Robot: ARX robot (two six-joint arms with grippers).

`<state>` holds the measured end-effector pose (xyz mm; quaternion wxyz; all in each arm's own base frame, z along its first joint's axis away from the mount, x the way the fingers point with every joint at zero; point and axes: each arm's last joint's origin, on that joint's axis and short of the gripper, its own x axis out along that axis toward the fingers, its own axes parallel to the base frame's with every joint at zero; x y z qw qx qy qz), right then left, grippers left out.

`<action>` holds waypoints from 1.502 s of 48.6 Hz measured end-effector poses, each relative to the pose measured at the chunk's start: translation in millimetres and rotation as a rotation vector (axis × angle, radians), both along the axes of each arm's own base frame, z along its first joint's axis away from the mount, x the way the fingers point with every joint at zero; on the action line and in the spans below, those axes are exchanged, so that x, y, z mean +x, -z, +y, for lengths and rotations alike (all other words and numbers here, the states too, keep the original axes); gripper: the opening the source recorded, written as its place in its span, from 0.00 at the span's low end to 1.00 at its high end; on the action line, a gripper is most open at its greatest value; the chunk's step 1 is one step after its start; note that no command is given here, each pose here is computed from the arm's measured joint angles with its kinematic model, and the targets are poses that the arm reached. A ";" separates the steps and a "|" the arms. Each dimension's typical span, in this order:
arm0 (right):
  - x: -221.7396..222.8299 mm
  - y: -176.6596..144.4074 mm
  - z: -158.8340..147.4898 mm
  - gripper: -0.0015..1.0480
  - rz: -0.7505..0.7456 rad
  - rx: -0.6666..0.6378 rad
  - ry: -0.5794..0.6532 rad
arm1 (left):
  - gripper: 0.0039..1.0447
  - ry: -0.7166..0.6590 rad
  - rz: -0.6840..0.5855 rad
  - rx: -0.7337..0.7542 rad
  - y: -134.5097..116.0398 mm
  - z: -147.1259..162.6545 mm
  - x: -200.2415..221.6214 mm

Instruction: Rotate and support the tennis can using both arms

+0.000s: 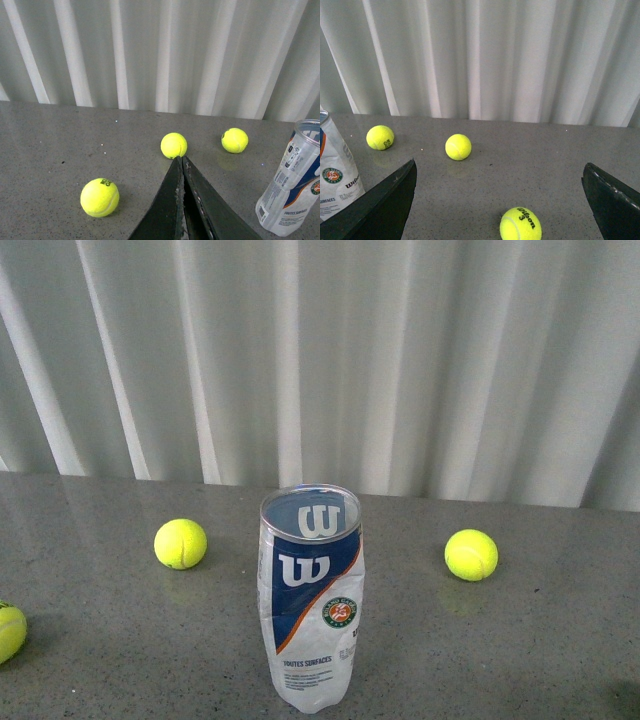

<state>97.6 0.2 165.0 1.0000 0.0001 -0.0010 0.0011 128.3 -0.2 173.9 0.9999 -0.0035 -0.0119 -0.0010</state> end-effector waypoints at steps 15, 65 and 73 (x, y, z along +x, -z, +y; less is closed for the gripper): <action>0.0 0.0 0.0 0.93 0.000 0.000 0.000 | 0.03 0.000 -0.005 0.000 -1.4 0.0 -11.8; 0.0 0.0 0.0 0.93 0.000 0.000 0.000 | 0.45 0.000 0.001 0.000 2.1 0.1 -31.9; 0.0 0.0 0.0 0.93 0.000 0.000 0.000 | 0.76 0.000 0.001 0.000 2.1 0.1 -31.9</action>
